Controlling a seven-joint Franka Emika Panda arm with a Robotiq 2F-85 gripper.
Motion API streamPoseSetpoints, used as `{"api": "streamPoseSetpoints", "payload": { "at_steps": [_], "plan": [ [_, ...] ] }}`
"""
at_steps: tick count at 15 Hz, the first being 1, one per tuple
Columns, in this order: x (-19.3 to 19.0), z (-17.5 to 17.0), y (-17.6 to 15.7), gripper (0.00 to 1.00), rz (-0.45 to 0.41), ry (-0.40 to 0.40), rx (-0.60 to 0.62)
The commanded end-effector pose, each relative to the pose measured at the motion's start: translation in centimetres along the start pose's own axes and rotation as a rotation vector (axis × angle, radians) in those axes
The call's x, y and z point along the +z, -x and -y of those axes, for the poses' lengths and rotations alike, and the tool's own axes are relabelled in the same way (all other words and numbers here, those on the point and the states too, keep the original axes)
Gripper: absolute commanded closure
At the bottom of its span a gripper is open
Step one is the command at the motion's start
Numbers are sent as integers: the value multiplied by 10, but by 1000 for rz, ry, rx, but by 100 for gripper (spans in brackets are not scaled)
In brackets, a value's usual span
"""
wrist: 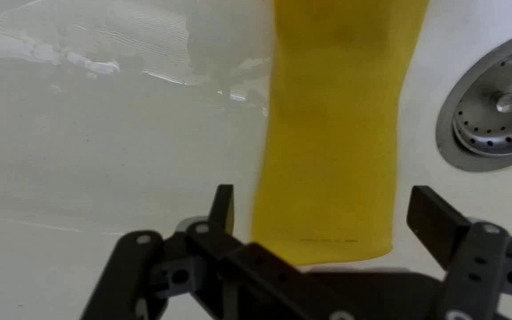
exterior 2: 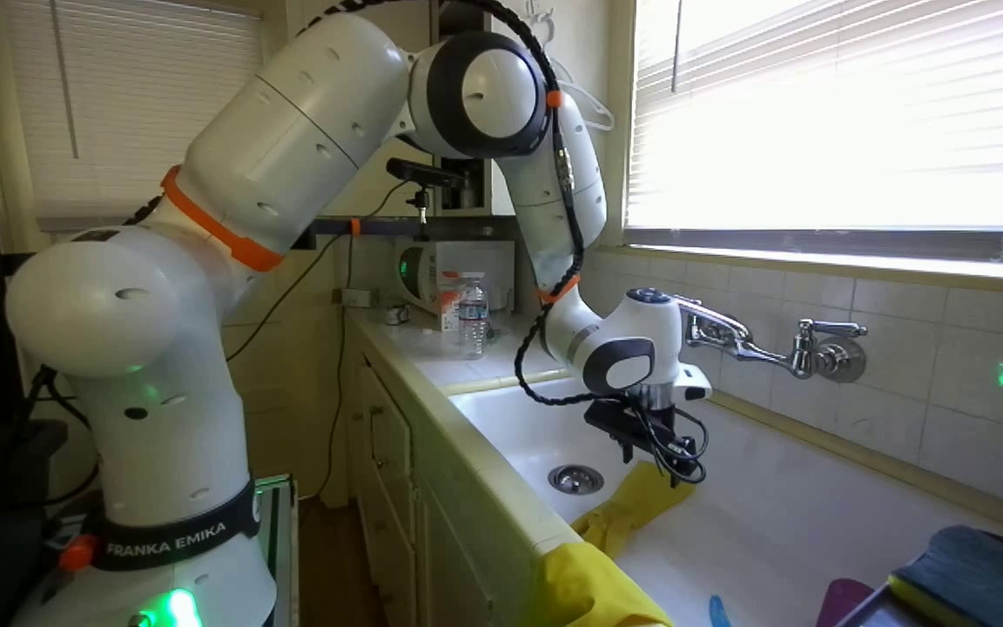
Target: Remove the yellow glove from the sink and hang it over the front of the sink.
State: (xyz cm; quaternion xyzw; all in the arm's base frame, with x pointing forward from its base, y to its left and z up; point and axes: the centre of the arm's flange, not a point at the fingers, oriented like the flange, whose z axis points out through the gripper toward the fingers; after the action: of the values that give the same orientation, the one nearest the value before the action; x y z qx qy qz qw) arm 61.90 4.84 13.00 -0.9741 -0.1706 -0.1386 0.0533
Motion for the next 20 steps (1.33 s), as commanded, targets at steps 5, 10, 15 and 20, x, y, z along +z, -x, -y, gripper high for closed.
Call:
{"api": "streamPoseSetpoints", "payload": {
  "at_steps": [5, 10, 15, 20],
  "plan": [
    [51, -12, -18, 0, -44, -8, -27],
    [71, -12, -25, 0, -53, -38, -27],
    [86, -6, -33, 7, -56, -76, -28],
    [94, -6, -37, 45, -51, -93, -16]
  ]
}}
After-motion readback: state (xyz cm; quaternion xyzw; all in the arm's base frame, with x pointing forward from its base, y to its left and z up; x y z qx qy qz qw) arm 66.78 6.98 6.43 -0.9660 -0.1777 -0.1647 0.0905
